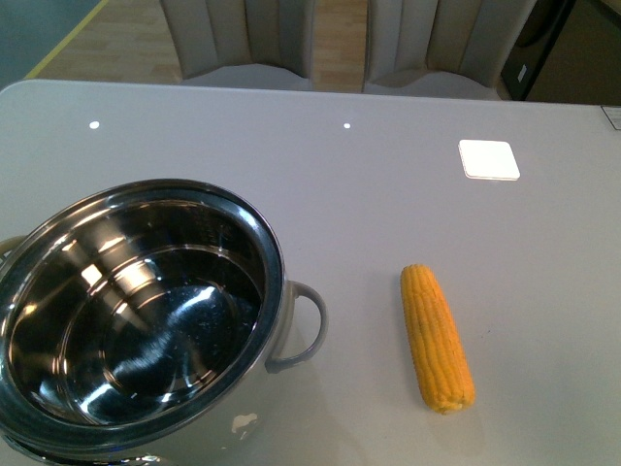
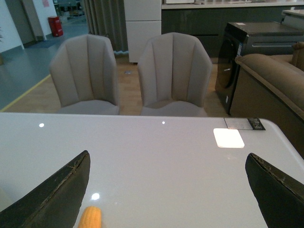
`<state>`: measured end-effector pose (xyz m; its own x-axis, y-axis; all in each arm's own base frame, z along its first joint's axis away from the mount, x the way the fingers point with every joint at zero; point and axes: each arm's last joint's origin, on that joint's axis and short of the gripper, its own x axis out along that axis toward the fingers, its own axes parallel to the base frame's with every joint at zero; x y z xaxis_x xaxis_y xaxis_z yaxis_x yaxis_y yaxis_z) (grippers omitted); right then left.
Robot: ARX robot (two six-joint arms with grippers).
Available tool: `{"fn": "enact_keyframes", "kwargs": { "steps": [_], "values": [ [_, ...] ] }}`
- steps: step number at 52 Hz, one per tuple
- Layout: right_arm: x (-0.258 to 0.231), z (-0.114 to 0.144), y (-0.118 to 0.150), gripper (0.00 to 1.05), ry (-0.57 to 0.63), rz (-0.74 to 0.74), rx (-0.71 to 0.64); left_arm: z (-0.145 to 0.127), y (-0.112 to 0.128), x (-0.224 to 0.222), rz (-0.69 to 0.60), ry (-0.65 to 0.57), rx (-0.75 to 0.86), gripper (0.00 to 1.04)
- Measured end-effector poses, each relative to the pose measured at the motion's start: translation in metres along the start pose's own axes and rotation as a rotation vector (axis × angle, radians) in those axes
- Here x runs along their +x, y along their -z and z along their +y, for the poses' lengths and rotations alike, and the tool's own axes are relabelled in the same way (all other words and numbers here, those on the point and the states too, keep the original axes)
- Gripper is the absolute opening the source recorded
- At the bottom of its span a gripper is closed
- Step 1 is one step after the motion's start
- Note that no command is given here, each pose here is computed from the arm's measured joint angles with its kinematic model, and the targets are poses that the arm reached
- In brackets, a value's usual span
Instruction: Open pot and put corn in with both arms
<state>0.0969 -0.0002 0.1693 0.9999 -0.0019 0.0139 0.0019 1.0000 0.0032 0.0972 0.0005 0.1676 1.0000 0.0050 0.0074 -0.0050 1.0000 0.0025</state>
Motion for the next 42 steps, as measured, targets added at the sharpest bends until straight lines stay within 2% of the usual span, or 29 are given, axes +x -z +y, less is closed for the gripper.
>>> {"fn": "enact_keyframes", "kwargs": {
  "steps": [15,22,37,39,42],
  "values": [
    [0.0000,0.0000,0.0000,0.96,0.000,0.000,0.000,-0.0002,0.0000,0.0000,0.000,0.002,-0.001,0.04],
    [0.0000,0.0000,0.0000,0.96,0.000,0.000,0.000,-0.0002,0.0000,0.0000,0.000,0.002,0.000,0.29],
    [0.0001,0.0000,0.0000,0.96,0.002,0.003,0.001,-0.0003,0.0000,0.0000,0.000,0.003,0.000,0.98],
    [0.0003,0.0001,0.0009,0.96,0.026,0.113,0.017,-0.0002,0.0000,0.0000,0.000,0.002,0.000,0.99],
    [0.0022,0.0005,0.0029,0.96,0.056,0.391,0.039,-0.0002,-0.0001,0.0000,-0.001,0.002,0.000,0.97]
  ]
}}
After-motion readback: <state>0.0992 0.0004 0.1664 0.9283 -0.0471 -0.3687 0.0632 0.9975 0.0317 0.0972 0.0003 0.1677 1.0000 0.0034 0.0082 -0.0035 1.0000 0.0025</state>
